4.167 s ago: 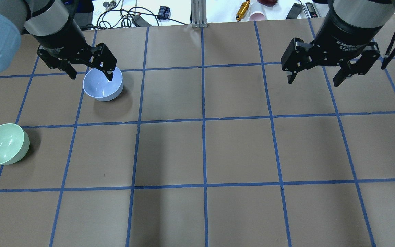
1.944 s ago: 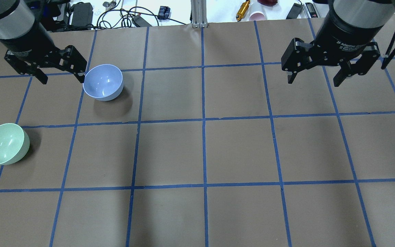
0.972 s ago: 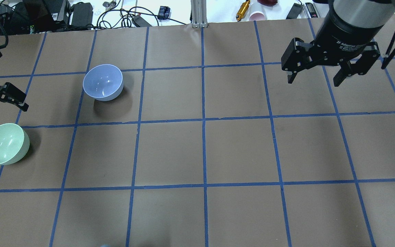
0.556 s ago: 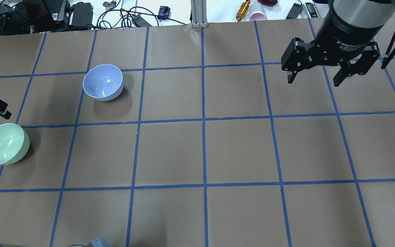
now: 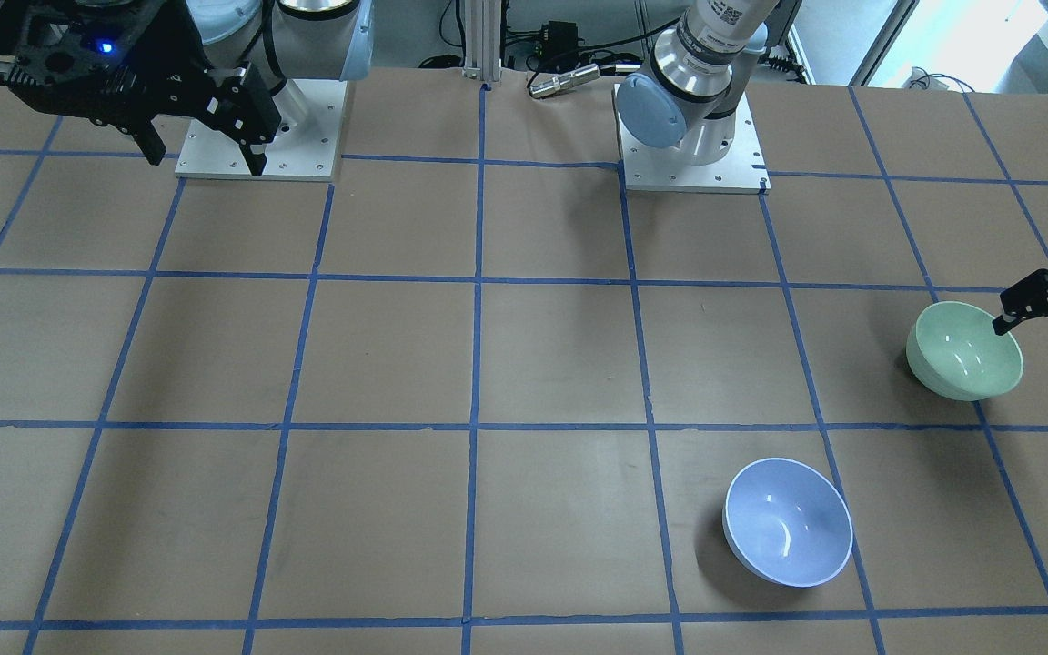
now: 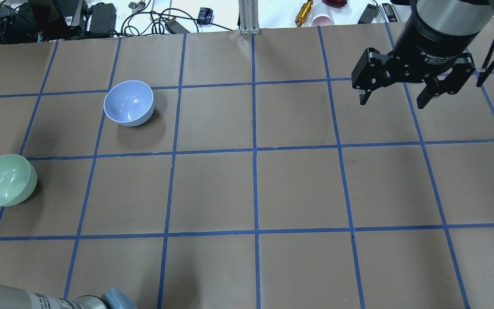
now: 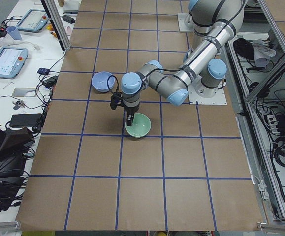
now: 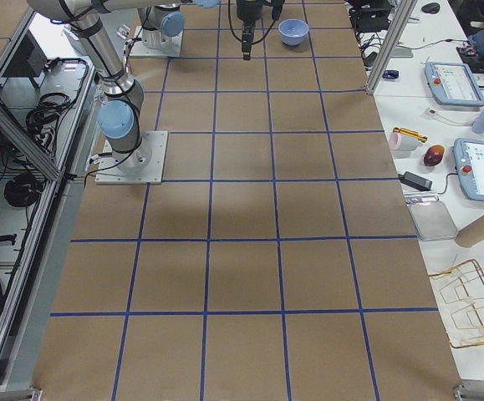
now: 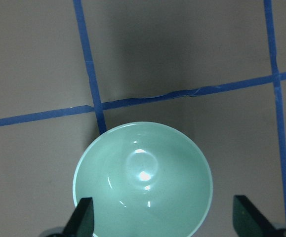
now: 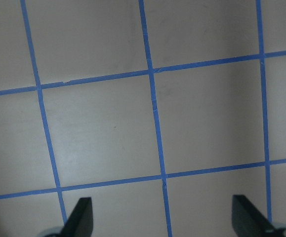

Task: Stack green bowl on blue bowl
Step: 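Move the left gripper toward the light green bowl nearer the robot, then lower the left gripper onto the green bowl rim and grasp it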

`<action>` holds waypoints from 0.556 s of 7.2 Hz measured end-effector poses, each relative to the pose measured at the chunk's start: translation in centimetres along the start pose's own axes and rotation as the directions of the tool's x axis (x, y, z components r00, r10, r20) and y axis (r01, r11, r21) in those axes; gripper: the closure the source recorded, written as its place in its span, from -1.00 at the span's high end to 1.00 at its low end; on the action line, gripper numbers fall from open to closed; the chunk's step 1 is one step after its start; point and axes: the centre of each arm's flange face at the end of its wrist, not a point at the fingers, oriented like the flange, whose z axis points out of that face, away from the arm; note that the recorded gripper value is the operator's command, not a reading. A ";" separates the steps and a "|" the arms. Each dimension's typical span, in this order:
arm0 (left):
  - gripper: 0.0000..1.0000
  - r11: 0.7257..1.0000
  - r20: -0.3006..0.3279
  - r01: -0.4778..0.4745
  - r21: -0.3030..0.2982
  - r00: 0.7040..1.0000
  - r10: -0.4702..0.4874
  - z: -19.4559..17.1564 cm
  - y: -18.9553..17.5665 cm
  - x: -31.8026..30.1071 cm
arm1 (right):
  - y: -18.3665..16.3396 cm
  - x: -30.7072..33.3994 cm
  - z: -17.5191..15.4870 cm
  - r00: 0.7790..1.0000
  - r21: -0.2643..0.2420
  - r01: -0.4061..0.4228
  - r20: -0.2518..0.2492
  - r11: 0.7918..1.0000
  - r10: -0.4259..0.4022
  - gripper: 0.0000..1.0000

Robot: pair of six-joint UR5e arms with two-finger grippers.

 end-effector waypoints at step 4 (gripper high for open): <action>1.00 1.000 -0.058 0.000 0.021 0.998 0.001 4.8 2.3 -4.7 | 0.0 0.0 0.0 1.000 0.002 0.000 0.000 1.000 0.000 1.00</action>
